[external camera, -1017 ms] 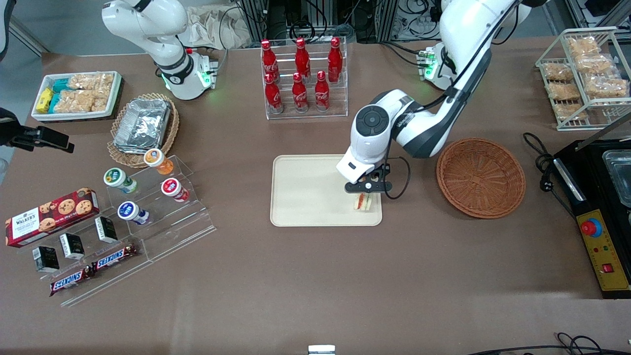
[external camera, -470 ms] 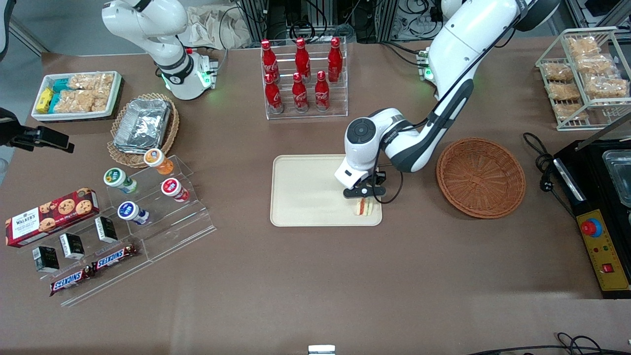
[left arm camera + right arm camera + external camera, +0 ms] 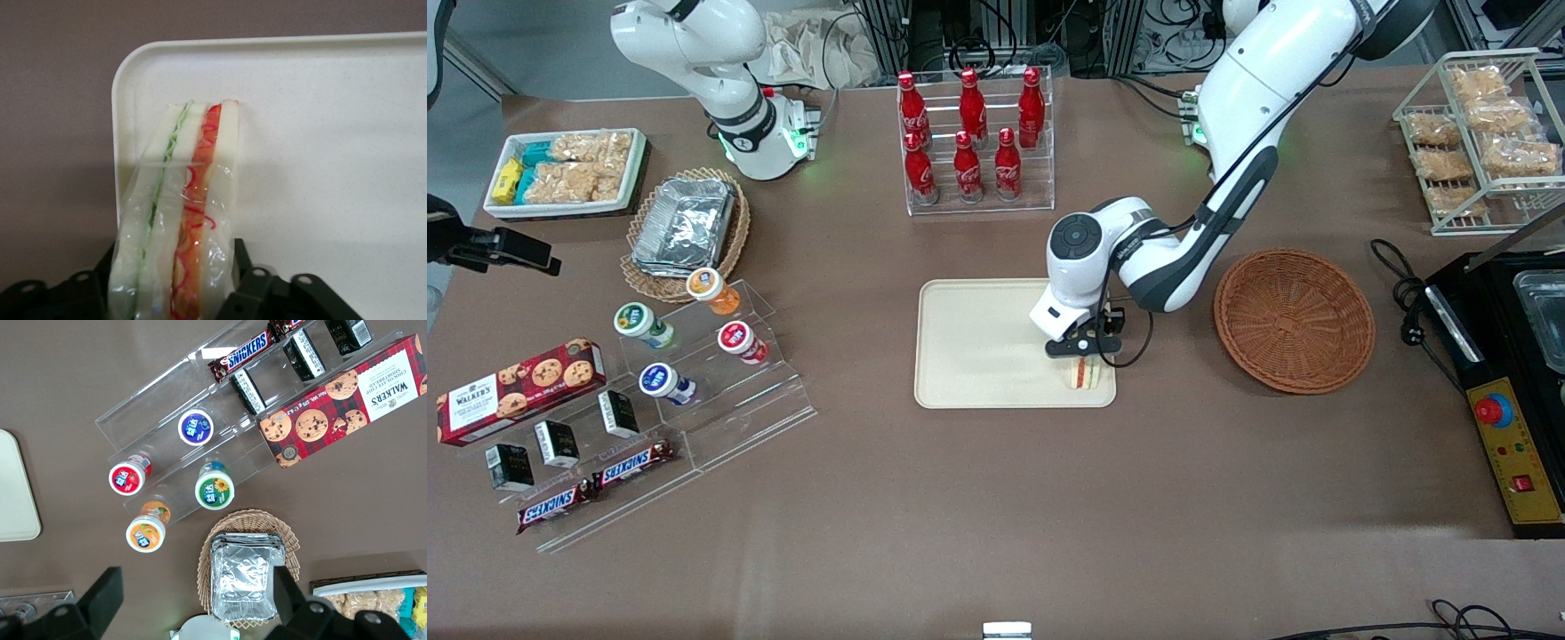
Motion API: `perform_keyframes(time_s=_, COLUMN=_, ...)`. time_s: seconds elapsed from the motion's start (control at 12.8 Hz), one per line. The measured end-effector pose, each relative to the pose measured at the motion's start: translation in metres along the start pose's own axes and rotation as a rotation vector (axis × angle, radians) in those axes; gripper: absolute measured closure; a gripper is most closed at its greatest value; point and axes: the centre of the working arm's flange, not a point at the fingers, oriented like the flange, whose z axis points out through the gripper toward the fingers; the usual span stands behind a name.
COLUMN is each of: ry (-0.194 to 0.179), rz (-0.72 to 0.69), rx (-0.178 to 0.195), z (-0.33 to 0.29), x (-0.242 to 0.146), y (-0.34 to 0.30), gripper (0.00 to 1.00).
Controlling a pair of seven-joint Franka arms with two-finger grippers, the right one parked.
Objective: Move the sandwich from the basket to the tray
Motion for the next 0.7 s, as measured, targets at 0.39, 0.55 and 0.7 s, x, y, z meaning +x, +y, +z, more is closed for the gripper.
perform_keyframes(time_s=0.39, ry=0.009, rz=-0.011, rx=-0.007, z=-0.004, x=0.005, y=0.001, gripper=0.00)
perform_keyframes(time_s=0.55, ry=0.018, rz=-0.019, rx=-0.013, z=-0.009, x=0.010, y=0.001, gripper=0.00)
perform_keyframes(time_s=0.7, ry=0.039, rz=-0.034, rx=-0.017, z=-0.023, x=0.018, y=-0.001, gripper=0.00)
